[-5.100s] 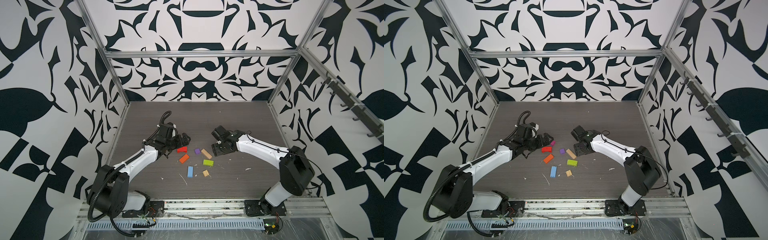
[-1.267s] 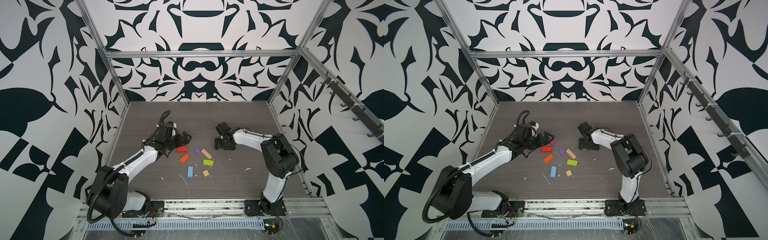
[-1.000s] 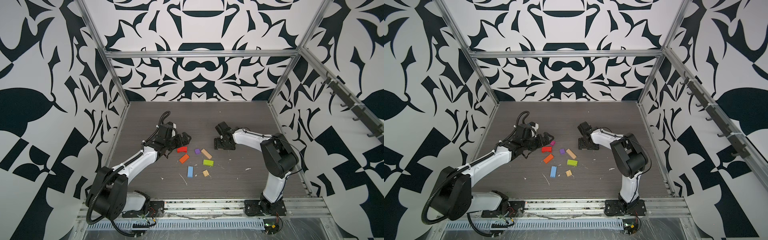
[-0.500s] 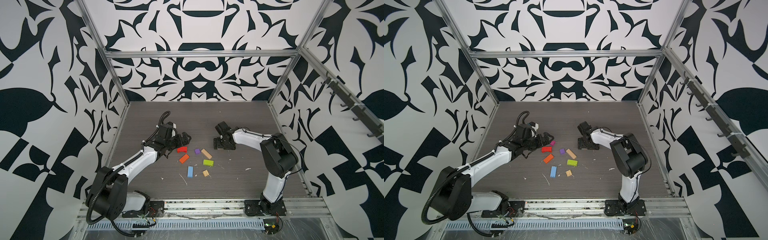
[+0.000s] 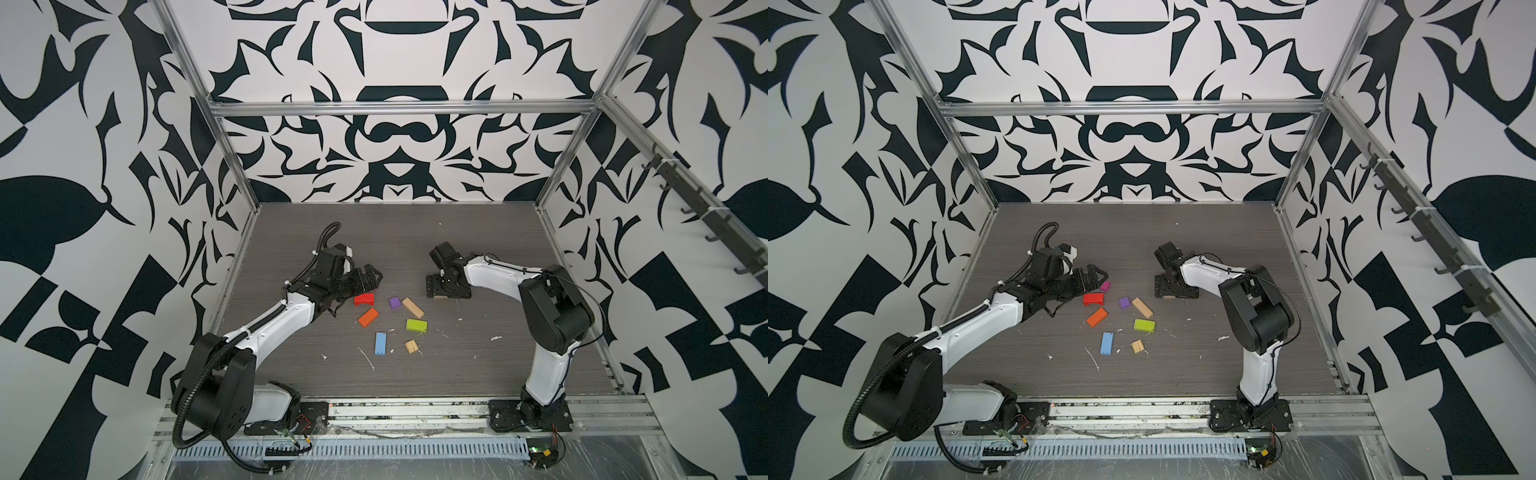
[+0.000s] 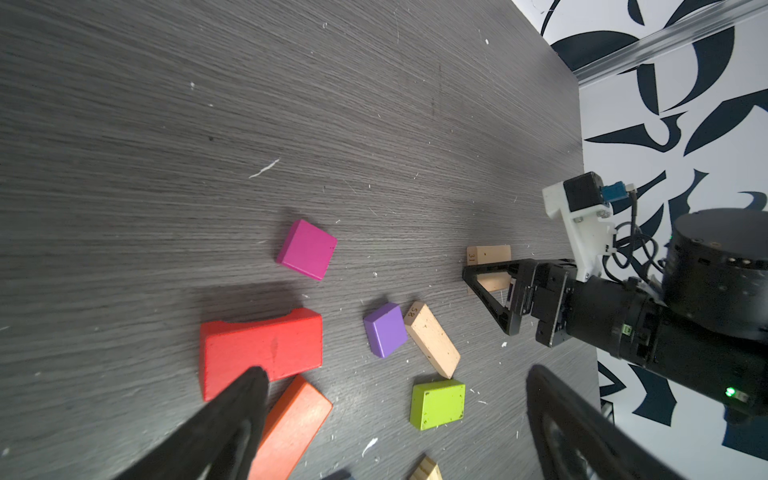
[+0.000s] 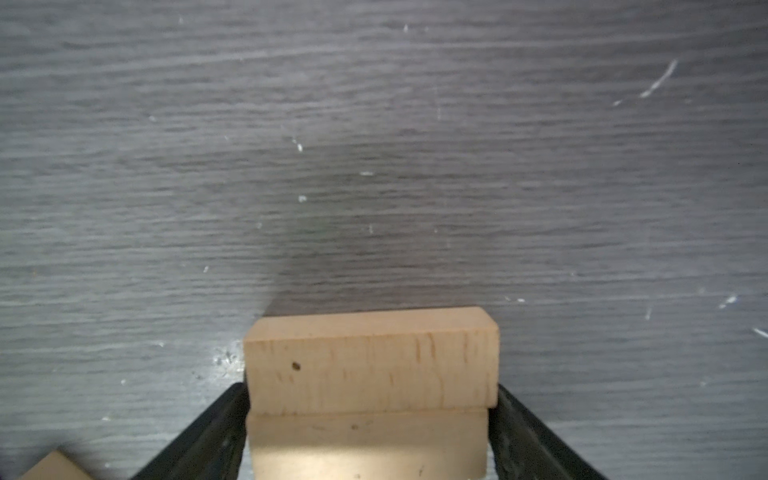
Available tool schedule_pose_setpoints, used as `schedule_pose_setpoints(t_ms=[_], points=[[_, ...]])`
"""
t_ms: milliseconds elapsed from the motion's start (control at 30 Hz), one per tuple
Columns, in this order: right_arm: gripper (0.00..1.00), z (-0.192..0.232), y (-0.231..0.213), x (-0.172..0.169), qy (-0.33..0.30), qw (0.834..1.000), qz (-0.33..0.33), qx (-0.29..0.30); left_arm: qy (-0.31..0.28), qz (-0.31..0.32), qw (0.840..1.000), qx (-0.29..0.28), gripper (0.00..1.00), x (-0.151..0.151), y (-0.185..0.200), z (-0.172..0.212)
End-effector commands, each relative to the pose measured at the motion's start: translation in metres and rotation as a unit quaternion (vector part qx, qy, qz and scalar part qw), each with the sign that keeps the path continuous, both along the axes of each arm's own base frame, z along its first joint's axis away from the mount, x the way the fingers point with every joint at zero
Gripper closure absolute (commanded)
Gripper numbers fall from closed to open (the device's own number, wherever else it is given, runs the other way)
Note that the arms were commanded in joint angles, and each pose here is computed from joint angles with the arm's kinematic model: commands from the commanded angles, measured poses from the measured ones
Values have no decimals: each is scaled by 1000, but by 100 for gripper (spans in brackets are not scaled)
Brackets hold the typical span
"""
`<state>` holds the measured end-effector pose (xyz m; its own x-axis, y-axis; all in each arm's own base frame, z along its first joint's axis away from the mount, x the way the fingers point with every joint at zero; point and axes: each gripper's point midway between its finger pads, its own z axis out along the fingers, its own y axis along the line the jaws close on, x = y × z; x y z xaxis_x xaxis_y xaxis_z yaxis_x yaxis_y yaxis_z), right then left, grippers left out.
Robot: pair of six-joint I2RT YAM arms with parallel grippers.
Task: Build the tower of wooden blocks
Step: 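Lower the held bar beside the set-apart bar and align them with the right gripper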
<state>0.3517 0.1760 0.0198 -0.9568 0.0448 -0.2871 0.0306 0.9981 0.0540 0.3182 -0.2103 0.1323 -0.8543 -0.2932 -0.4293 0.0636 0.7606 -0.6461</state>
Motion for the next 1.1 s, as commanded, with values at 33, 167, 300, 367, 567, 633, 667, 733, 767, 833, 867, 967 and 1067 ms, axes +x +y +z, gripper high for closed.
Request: schedule_pose_setpoints(t_ms=[33,167,300,367,567,633,667,733,767,833,867,967,1067], points=[[9,7,-5,7,-9,1000,-1,-15,-6,3,1000,4,0,-1,3,4],[10,4,-7,8,-7,1000,2,-20,-7,2,1000,4,0,-1,3,3],[10,0,-7,8,-4,1000,5,-23,-6,4,1000,4,0,-1,4,4],[11,-2,-5,9,-3,1000,9,-21,-6,4,1000,4,0,-2,4,3],[12,-6,-6,9,1,1000,12,-25,-8,3,1000,4,0,-1,4,4],[13,-5,-6,9,0,1000,11,-26,-7,4,1000,5,0,-1,4,4],[13,-6,-6,9,1,1000,11,-27,-7,4,1000,5,0,-1,5,4],[14,-6,-7,8,2,1000,10,-28,-6,4,1000,5,0,-2,4,3],[14,-5,-7,8,1,1000,10,-27,-6,4,1000,5,0,-2,4,3],[14,-5,-7,8,2,1000,9,-27,-6,4,1000,5,0,-1,5,3],[14,-5,-7,8,0,1000,8,-28,-6,4,1000,4,0,-1,4,3],[14,-4,-8,8,0,1000,4,-28,-7,4,1000,4,0,-1,4,4],[14,-3,-9,8,-3,1000,1,-28,-7,4,1000,4,0,-2,4,4]])
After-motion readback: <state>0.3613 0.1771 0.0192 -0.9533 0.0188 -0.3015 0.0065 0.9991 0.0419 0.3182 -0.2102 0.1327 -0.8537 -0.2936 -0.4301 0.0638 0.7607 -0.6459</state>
